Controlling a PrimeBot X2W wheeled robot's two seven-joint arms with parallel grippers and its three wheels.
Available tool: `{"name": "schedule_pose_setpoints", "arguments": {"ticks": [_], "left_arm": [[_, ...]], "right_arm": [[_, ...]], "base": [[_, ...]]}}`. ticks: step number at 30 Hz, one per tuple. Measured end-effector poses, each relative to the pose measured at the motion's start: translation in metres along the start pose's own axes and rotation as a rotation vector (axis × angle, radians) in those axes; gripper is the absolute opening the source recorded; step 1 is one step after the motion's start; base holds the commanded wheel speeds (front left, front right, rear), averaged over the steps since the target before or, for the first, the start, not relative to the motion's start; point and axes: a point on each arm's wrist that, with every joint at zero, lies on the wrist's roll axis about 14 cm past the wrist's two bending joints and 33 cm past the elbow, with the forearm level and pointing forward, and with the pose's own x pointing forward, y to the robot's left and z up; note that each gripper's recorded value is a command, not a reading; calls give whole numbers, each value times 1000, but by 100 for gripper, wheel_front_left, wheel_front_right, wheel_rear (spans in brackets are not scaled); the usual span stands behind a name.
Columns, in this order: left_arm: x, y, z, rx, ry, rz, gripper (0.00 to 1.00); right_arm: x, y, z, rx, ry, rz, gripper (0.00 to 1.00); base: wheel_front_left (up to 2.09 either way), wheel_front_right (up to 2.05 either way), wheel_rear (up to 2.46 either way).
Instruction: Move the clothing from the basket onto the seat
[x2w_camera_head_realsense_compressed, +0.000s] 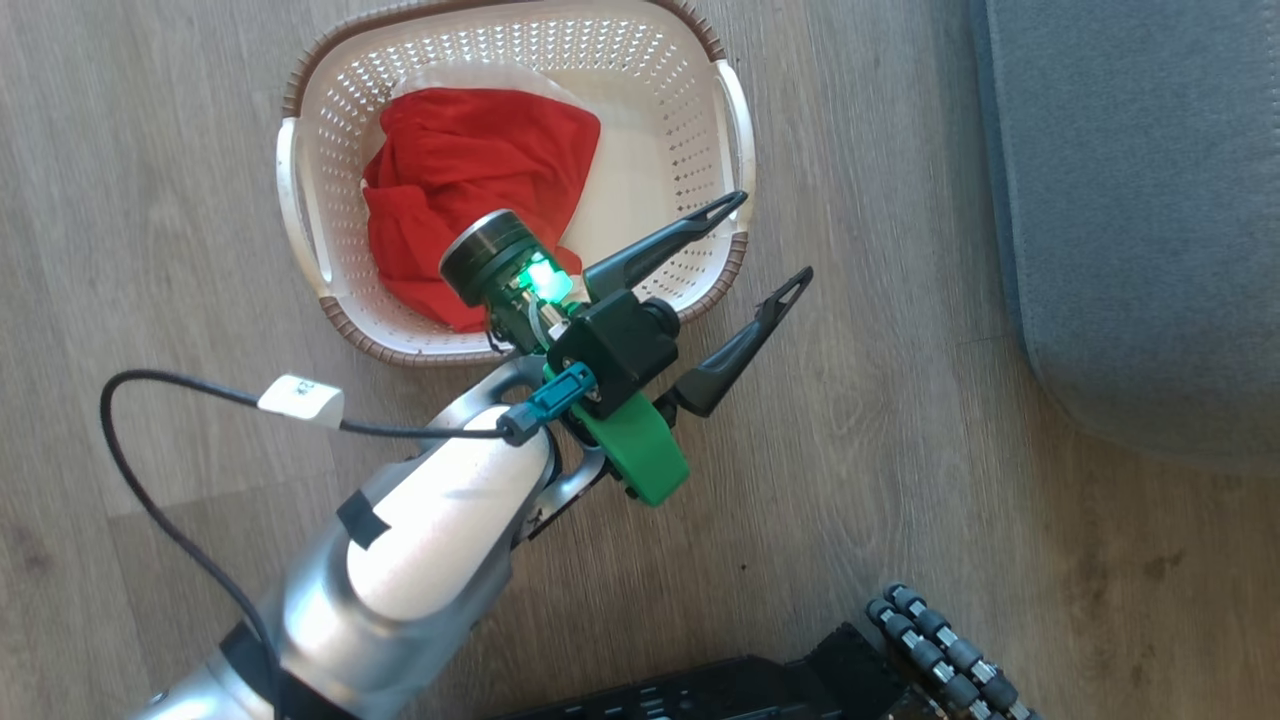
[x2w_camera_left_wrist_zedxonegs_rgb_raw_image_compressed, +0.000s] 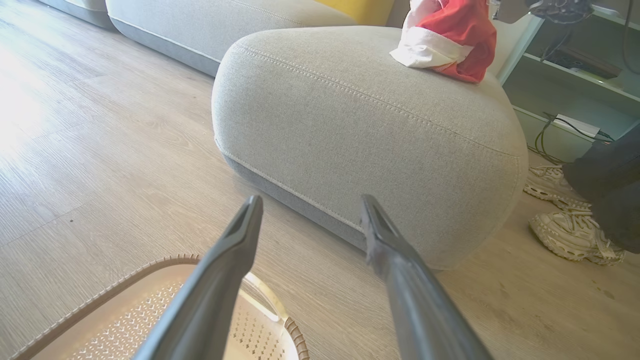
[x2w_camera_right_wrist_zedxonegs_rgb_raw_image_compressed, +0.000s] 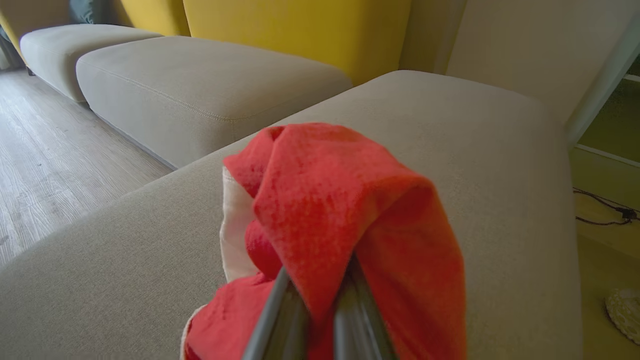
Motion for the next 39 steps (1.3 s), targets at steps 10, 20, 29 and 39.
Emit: {"name": "schedule_pose_setpoints", "arguments": {"ticks": [10,20,29,39], "left_arm": [[-4,2,1,15,10,6,100],[-11,8,2,24,24,37,100],[-11,6,11,33,17,43,100],[-16,-6,48,65,-35,68,100]], "right_arm": [[5,19,44,28,-150,33,0],[1,54,7,46,-61,101,0],[-10,69,-12,25,17,158,100],[-50,32,-45,-75,132,179,100]], "base": [[0,0,0],[0,0,0],[0,0,0],[0,0,0]]}}
